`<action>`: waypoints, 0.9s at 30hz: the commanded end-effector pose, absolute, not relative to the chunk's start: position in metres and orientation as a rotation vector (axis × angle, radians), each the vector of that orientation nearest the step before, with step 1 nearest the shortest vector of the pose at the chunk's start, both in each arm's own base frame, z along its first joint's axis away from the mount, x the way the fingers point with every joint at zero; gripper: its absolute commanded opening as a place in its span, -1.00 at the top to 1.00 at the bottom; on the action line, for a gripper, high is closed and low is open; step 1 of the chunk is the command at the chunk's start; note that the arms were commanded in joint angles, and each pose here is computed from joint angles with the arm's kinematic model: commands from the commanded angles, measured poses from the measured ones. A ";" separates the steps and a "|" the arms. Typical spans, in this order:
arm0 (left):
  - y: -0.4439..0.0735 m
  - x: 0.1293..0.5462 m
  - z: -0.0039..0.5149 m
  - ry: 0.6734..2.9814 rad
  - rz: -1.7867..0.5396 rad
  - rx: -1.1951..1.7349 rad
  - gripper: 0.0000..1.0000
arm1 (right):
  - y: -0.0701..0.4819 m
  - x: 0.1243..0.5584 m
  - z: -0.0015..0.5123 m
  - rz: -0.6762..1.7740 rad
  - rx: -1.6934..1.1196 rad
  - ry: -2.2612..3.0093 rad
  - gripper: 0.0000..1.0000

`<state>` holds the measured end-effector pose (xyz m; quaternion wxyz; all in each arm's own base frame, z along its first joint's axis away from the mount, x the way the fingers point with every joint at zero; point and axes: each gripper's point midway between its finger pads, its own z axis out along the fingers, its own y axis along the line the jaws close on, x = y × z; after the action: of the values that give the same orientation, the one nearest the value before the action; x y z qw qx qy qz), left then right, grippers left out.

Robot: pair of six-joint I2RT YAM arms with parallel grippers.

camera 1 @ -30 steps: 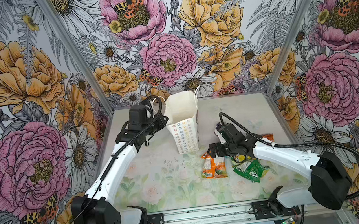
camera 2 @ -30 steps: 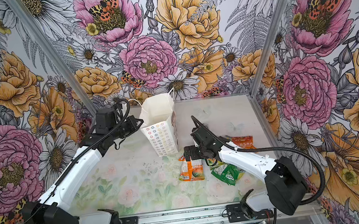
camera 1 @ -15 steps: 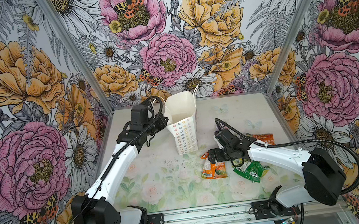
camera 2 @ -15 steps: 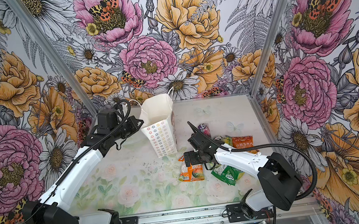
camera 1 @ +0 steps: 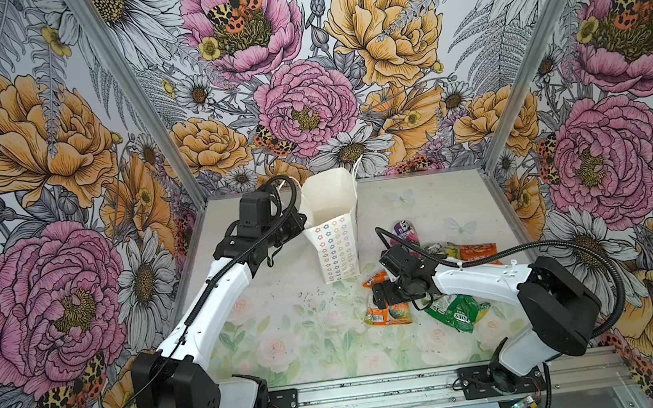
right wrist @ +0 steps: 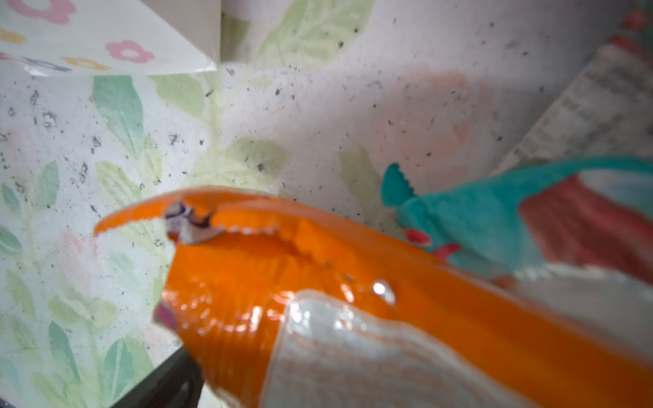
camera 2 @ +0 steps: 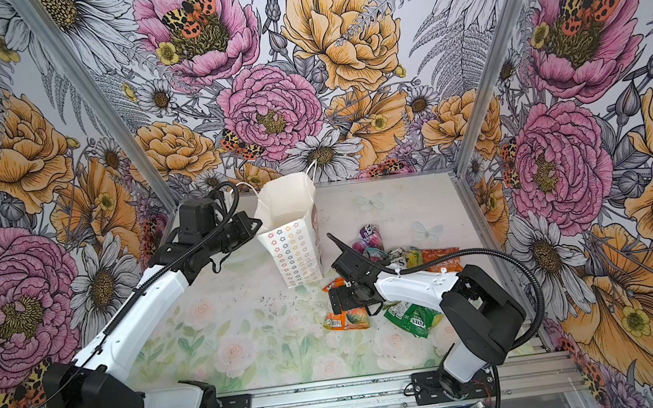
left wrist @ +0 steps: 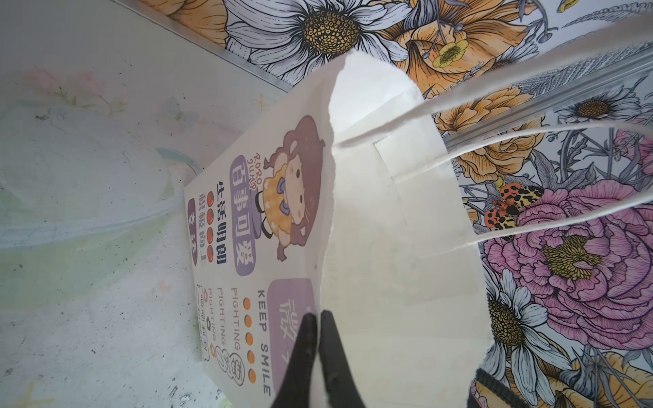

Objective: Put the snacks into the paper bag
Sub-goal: 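Reach the right gripper down and grasp the orange snack packet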

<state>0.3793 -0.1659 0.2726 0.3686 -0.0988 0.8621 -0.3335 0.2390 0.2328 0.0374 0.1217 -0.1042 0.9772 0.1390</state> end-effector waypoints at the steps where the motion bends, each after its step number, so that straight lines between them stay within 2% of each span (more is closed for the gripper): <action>1: -0.165 0.379 0.275 2.203 -0.834 -0.250 1.00 | 0.236 0.242 0.026 0.393 -0.339 2.843 -0.95; 9: -0.164 0.379 0.273 2.210 -0.822 -0.246 1.00 | 0.234 0.242 0.029 0.382 -0.359 2.821 -0.42; 14: -0.165 0.378 0.273 2.211 -0.822 -0.229 1.00 | 0.237 0.244 0.049 0.426 -0.413 2.754 0.19; 19: -0.164 0.379 0.273 2.212 -0.818 -0.221 1.00 | 0.249 0.245 0.074 0.515 -0.480 2.685 0.71; 23: -0.164 0.379 0.273 2.210 -0.818 -0.213 1.00 | 0.258 0.247 0.100 0.569 -0.548 2.625 0.95; 27: -0.163 0.378 0.275 2.207 -0.817 -0.208 1.00 | 0.259 0.245 0.132 0.575 -0.658 2.569 0.99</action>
<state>0.3783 -0.1656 0.2709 0.3698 -0.0880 0.8652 -0.3268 0.2395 0.2471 0.0843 0.1700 -0.1938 0.9493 0.1800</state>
